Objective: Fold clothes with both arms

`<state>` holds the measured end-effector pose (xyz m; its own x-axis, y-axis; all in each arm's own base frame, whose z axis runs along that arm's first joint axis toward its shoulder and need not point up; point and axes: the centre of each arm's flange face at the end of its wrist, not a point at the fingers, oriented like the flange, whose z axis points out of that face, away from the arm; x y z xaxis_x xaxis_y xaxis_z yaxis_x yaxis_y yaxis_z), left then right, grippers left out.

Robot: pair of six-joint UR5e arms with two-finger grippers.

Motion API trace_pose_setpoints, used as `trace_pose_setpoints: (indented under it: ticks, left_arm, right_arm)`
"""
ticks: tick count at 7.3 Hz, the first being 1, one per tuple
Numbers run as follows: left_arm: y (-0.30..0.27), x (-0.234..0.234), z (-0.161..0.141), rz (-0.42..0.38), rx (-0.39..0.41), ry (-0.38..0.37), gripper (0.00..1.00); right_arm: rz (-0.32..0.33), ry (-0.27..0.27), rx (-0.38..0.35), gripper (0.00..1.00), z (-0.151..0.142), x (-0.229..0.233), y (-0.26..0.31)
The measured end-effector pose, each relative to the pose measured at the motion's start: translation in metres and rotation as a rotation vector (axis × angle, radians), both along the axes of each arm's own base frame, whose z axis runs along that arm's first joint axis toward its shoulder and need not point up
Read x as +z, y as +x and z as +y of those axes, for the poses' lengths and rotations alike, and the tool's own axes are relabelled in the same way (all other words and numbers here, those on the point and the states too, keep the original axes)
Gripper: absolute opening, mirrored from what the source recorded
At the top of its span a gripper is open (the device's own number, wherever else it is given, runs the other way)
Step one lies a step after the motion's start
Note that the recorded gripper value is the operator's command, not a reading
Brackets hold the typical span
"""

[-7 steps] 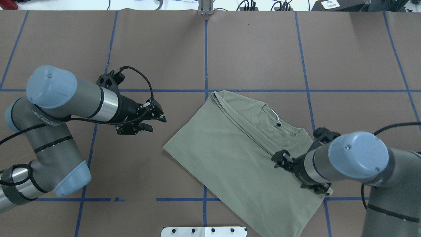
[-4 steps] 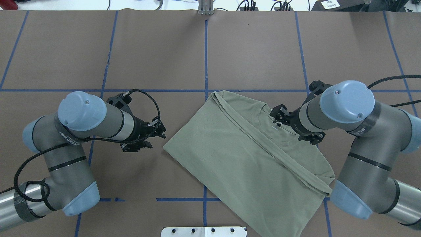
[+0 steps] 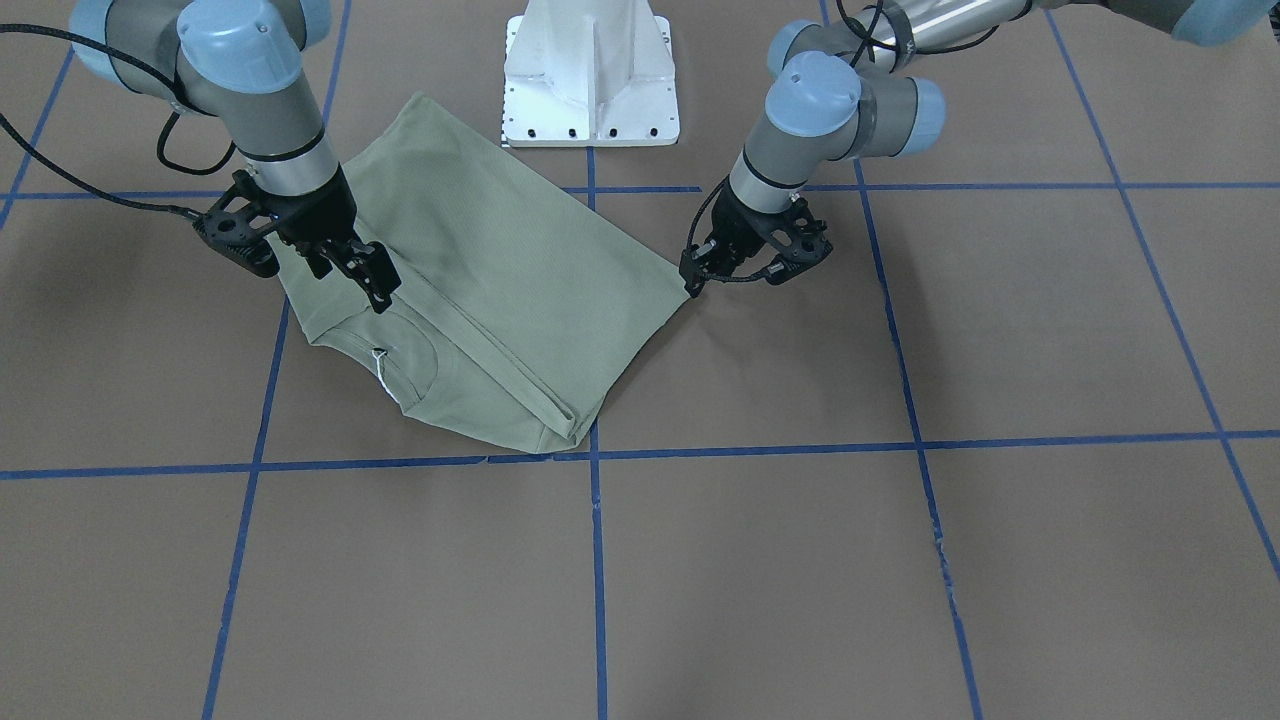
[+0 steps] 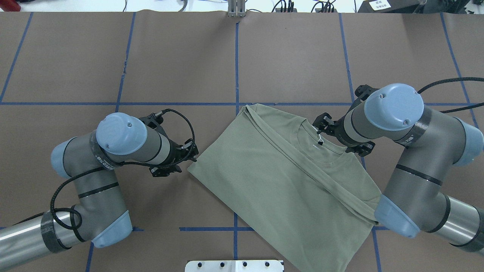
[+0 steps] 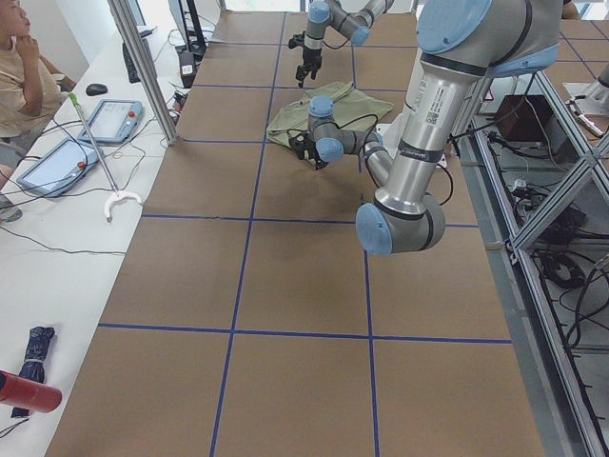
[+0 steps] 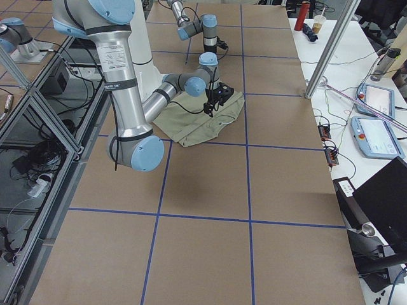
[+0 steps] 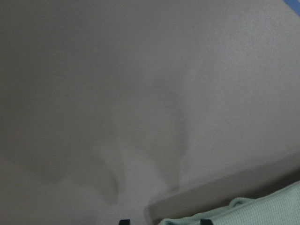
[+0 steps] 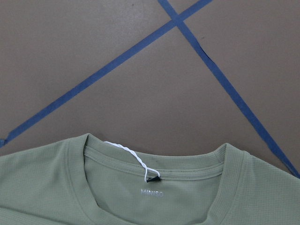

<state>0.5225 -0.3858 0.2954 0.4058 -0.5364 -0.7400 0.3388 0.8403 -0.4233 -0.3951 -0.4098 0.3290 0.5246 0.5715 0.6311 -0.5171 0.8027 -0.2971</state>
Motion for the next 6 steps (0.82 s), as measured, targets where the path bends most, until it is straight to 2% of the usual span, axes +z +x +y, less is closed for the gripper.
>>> trace_pose_setpoints:
  ticks: [2,3,4,5,6]
  left_arm:
    - [0.007,0.0,0.003,-0.003,0.006,0.002,0.52]
    - [0.01,0.001,0.005,-0.005,0.011,0.002,0.44]
    - [0.013,0.001,0.007,-0.006,0.016,0.001,0.25]
    - [0.015,0.002,0.009,-0.007,0.019,0.0,0.0]
    - [0.016,0.001,0.009,-0.006,0.02,0.001,0.0]
  right_arm:
    - [0.006,0.004,0.0,1.0,-0.001,0.002,0.0]
    - [0.007,0.004,0.001,1.0,-0.002,0.002,0.0]
    - [0.008,0.004,0.002,1.0,-0.002,0.002,0.0]
    - [0.008,0.005,0.003,1.0,-0.003,0.002,0.001]
    - [0.007,0.005,0.003,1.0,-0.002,0.001,0.001]
